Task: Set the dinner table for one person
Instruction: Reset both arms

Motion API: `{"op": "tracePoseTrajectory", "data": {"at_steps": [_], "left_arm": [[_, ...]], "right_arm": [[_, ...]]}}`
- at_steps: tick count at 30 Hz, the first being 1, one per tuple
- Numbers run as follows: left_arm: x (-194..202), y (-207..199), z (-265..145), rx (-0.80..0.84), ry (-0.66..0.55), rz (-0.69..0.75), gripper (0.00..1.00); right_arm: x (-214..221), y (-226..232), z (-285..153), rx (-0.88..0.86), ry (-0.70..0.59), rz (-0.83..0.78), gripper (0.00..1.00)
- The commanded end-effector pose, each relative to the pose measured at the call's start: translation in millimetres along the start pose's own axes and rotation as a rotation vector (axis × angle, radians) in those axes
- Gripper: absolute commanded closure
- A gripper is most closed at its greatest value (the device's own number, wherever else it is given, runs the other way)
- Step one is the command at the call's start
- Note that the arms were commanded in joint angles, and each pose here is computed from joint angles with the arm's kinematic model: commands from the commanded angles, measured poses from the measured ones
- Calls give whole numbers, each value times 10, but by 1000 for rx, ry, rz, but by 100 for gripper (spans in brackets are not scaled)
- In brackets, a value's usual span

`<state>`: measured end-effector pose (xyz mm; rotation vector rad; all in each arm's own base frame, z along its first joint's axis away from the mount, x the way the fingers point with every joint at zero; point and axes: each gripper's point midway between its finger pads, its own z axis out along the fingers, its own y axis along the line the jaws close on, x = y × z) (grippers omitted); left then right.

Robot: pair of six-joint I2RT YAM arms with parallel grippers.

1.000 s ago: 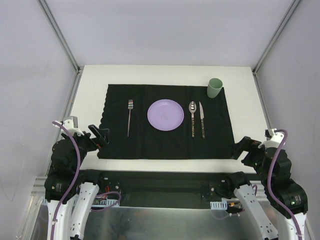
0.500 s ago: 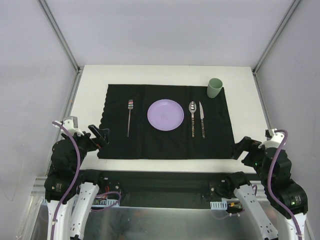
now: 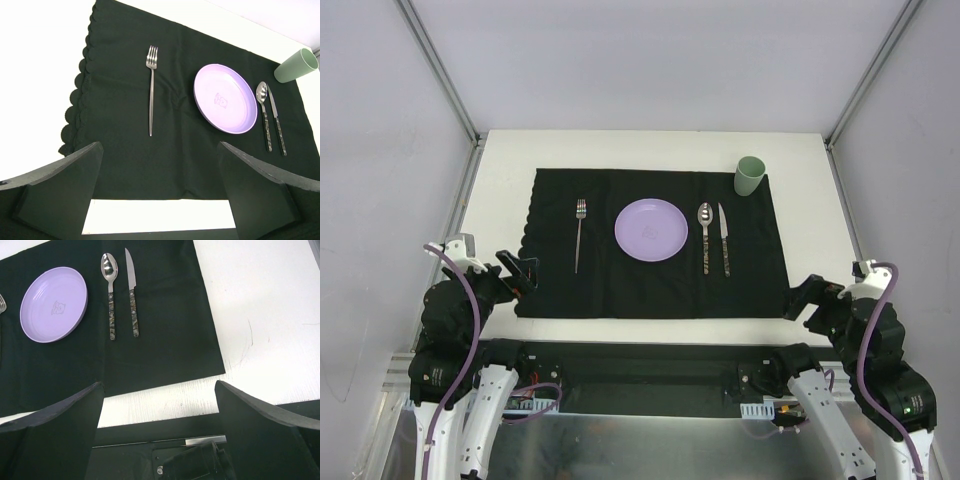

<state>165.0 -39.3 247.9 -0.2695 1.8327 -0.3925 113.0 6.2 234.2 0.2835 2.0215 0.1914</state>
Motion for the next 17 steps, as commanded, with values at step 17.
{"op": "tracePoseTrajectory", "data": {"at_steps": [17], "left_arm": [[-33,3,8,-4,-22,-20,1]], "right_arm": [[-21,10,-14,-9,-10,0,4]]}}
